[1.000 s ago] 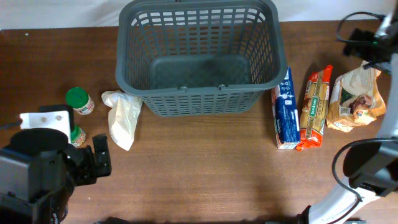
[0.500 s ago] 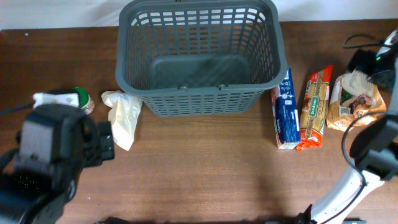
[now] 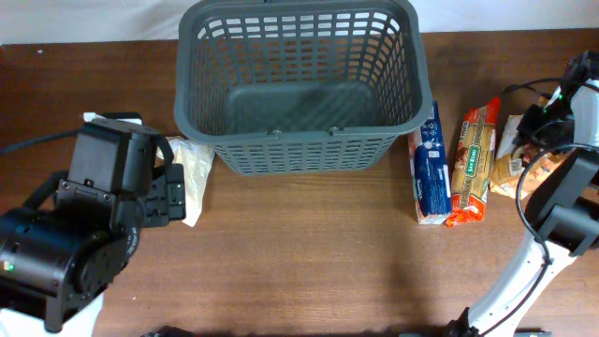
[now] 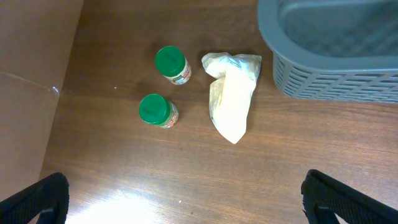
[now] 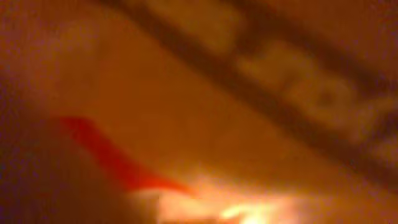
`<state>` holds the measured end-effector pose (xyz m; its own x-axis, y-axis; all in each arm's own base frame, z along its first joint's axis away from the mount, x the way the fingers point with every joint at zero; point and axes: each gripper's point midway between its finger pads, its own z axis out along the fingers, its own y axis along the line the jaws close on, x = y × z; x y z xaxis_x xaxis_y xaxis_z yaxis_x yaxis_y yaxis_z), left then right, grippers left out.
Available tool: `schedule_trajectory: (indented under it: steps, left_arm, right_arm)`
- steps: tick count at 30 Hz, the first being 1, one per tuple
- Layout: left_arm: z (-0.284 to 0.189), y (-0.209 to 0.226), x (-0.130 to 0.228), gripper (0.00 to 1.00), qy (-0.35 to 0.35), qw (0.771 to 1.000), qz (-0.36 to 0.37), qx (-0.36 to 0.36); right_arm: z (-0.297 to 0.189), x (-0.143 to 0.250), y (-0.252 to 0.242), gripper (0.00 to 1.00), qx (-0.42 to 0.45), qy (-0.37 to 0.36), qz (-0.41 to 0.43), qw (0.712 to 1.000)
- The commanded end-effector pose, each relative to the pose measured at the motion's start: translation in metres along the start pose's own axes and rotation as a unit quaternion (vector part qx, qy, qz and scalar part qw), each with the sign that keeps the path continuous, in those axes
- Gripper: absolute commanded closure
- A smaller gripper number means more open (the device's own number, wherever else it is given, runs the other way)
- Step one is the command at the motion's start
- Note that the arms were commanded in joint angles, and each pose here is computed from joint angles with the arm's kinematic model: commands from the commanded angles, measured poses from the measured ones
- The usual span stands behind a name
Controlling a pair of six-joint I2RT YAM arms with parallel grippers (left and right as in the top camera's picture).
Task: Pack container
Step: 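Release the basket and move the right gripper to the paper snack bag, then grasp the paper snack bag with the right gripper and drop it in the basket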
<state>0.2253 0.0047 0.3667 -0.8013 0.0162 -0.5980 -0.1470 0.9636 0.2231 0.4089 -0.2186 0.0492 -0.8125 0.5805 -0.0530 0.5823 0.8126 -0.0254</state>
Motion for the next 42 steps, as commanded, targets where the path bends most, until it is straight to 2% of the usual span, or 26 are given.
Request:
schedule_trajectory:
  steps: [1,5,8,12,16,19,20,22,26,29,32,35,39,42]
  left_arm:
    - [0.002,0.001,0.0,0.01,0.004,1.0,-0.002,-0.003]
    - [0.002,0.001,0.0,0.01,0.003,1.0,-0.002,-0.003]
    - [0.002,0.001,0.0,0.01,0.003,1.0,-0.002,-0.003]
    - [0.002,0.001,0.0,0.01,0.003,1.0,-0.002,-0.003]
    - [0.002,0.001,0.0,0.01,0.003,1.0,-0.002,-0.003]
    - [0.002,0.0,-0.003,0.01,-0.002,1.0,-0.005,-0.001]
    - [0.002,0.0,-0.003,0.01,-0.003,1.0,-0.005,-0.001]
    - [0.002,0.0,-0.002,0.01,-0.001,1.0,-0.004,-0.002]
    - [0.002,0.0,-0.002,0.01,-0.001,1.0,-0.004,-0.002]
    - [0.002,0.0,-0.002,0.01,-0.001,1.0,-0.004,-0.002]
    - [0.002,0.0,-0.002,0.01,-0.001,1.0,-0.004,-0.002]
    - [0.002,0.0,-0.002,0.01,-0.001,1.0,-0.004,-0.002]
    - [0.002,0.0,-0.002,0.01,-0.001,1.0,-0.004,-0.002]
    - [0.002,0.0,-0.002,0.01,-0.001,1.0,-0.004,-0.002]
  right_arm:
    - [0.065,0.045,0.011,0.96,-0.02,0.112,0.008,0.993]
    - [0.051,0.043,0.011,0.96,-0.022,0.101,0.008,0.995]
    - [0.02,0.033,0.012,0.96,-0.027,0.065,0.008,0.997]
    - [-0.06,0.01,0.013,0.96,-0.045,-0.037,0.012,0.998]
    - [-0.166,0.007,0.016,0.96,-0.07,-0.162,0.006,0.984]
    - [-0.244,0.022,0.024,0.96,-0.089,-0.252,-0.009,0.964]
    - [-0.287,0.039,0.034,0.96,-0.104,-0.301,-0.026,0.948]
    - [-0.333,0.064,0.053,0.96,-0.13,-0.352,-0.055,0.925]
    - [-0.408,0.122,0.103,0.96,-0.201,-0.437,-0.135,0.866]
    - [-0.447,0.16,0.139,0.96,-0.265,-0.471,-0.173,0.823]
    - [-0.474,0.19,0.18,0.96,-0.322,-0.488,-0.218,0.781]
    - [-0.476,0.195,0.216,0.96,-0.347,-0.484,-0.206,0.777]
    - [-0.445,0.185,0.267,0.96,-0.346,-0.454,-0.179,0.801]
    - [-0.394,0.173,0.314,0.96,-0.33,-0.408,-0.164,0.836]
